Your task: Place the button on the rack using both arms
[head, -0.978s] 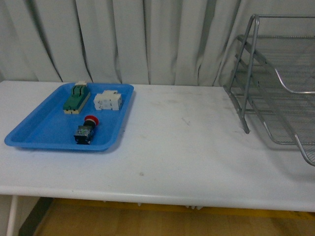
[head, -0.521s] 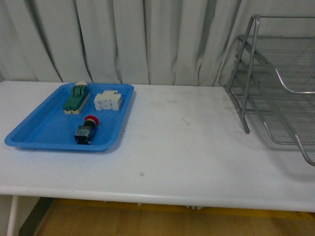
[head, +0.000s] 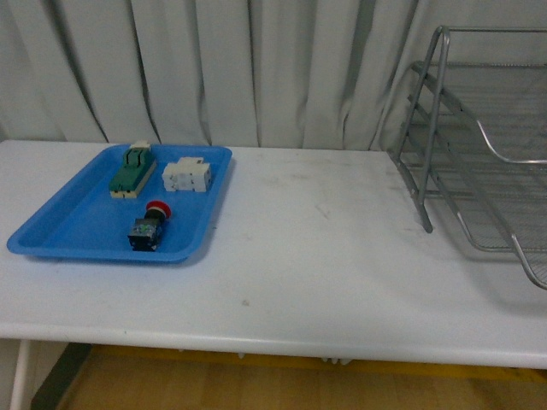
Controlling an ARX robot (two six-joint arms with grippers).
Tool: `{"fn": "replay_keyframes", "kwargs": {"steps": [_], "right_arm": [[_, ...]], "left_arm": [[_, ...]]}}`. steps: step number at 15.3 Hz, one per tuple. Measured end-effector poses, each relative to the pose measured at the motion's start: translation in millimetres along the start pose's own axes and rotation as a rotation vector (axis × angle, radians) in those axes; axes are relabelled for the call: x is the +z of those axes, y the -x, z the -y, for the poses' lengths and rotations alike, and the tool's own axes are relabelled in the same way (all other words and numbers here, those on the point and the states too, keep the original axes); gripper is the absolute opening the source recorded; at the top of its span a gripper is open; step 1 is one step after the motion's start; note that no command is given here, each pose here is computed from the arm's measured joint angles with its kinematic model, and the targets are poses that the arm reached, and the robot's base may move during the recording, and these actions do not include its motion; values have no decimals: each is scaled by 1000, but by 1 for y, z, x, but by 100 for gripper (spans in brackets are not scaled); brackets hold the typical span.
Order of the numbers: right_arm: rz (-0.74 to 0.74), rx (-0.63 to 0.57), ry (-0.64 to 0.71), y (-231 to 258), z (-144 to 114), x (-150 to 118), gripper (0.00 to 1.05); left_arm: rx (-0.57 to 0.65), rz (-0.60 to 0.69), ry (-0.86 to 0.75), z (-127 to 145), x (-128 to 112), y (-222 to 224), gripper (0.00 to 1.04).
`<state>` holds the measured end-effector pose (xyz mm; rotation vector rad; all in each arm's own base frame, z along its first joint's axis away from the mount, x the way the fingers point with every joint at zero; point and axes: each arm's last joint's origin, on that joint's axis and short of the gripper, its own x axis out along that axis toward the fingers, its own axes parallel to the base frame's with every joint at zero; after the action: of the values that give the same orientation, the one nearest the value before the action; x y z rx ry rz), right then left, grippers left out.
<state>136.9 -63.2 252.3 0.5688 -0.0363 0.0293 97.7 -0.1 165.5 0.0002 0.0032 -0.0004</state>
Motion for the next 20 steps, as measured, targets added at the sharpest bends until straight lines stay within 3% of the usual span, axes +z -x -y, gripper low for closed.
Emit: {"fn": "replay_keyframes", "kwargs": {"steps": [1,2,4,8,9,20], "right_arm": [[-11,-2,228,15,-21,-13,42],[-29,0,386,24,-26,-29,29],[-50,-36,511,27,-19,-53,3],[-50,-60,557,40,-17,-78,2],[-41,-14,562,41,-23,-83,2],[-33,-29,563,42,-9,-105,2]], "left_arm": [[0,0,0,0,0,0,98],[0,0,0,0,0,0,98],[0,0,0,0,0,0,98],[0,0,0,0,0,0,98],[0,0,0,0,0,0,98],[1,1,0,0,0,0,98]]}}
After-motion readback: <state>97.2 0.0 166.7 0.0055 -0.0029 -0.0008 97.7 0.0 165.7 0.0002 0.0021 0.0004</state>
